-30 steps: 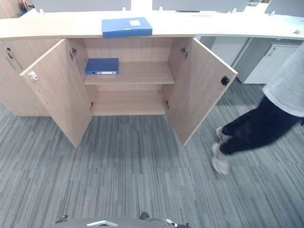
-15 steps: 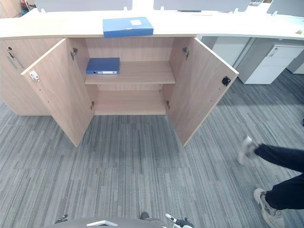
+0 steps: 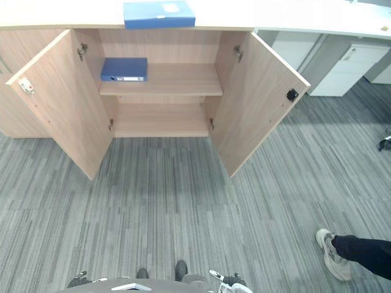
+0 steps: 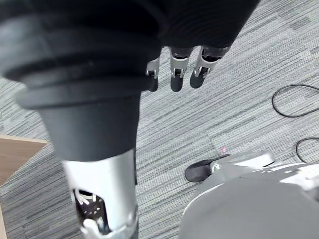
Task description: Walk over to the cabinet, pick up the folder, carry it to the office cabinet, place the folder inside the office cabinet, then close the office cabinet door
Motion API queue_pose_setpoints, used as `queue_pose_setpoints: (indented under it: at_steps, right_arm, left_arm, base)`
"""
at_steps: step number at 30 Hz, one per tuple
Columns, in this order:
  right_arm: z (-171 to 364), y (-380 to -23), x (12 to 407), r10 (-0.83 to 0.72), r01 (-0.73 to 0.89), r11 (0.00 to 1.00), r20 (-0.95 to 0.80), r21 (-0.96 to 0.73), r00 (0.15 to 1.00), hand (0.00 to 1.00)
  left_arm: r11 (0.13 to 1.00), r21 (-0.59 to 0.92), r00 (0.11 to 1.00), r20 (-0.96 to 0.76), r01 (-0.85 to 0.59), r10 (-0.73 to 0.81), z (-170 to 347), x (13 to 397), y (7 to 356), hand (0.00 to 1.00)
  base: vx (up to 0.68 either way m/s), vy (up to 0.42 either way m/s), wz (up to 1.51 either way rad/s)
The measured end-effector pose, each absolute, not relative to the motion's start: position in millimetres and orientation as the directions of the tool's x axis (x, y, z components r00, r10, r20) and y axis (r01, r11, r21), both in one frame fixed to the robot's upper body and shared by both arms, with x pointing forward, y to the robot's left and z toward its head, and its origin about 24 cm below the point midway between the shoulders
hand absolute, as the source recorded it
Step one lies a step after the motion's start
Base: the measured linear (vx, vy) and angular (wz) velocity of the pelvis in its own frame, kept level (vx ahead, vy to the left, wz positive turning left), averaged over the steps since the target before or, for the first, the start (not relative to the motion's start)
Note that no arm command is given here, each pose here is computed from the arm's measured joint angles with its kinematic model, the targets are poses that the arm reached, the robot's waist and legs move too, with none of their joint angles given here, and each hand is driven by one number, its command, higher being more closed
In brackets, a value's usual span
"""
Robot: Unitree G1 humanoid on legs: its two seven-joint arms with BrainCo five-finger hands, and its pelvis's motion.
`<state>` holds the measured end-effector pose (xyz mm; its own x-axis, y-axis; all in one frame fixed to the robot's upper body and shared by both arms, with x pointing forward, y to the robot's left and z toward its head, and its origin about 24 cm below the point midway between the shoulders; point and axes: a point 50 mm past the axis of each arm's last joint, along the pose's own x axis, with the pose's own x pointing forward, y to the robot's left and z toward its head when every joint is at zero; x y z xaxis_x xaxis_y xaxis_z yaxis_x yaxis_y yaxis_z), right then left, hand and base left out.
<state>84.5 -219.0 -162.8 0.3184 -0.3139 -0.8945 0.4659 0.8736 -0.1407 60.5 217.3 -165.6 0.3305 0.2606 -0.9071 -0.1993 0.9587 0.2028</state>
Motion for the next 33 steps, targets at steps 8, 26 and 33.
queue_pose_setpoints:
  at_steps: [8, 26, 33]
  right_arm:
    - [-159.0, -220.2, 94.8, -0.322, 0.473, 0.872, -0.876, -0.128, 0.358, 0.00]
    - [-149.3, -227.6, 105.9, -0.378, 0.522, 0.843, -0.830, -0.126, 0.410, 0.00]
    - [-153.7, -205.6, 107.8, -0.332, 0.535, 0.842, -0.851, -0.072, 0.408, 0.00]
  left_arm:
    - [0.958, 0.206, 0.362, -0.893, -0.197, 0.267, -162.8, 74.2, 219.5, 0.00]
    - [0.900, 0.084, 0.493, -0.813, -0.427, 0.310, -149.1, 116.8, 206.0, 0.00]
    - [0.902, 0.054, 0.505, -0.814, -0.428, 0.288, -149.3, 123.2, 197.2, 0.00]
  base:
    - [0.14, 0.019, -0.01]
    - [0.39, -0.162, 0.12]
    - [0.33, 0.182, -0.25]
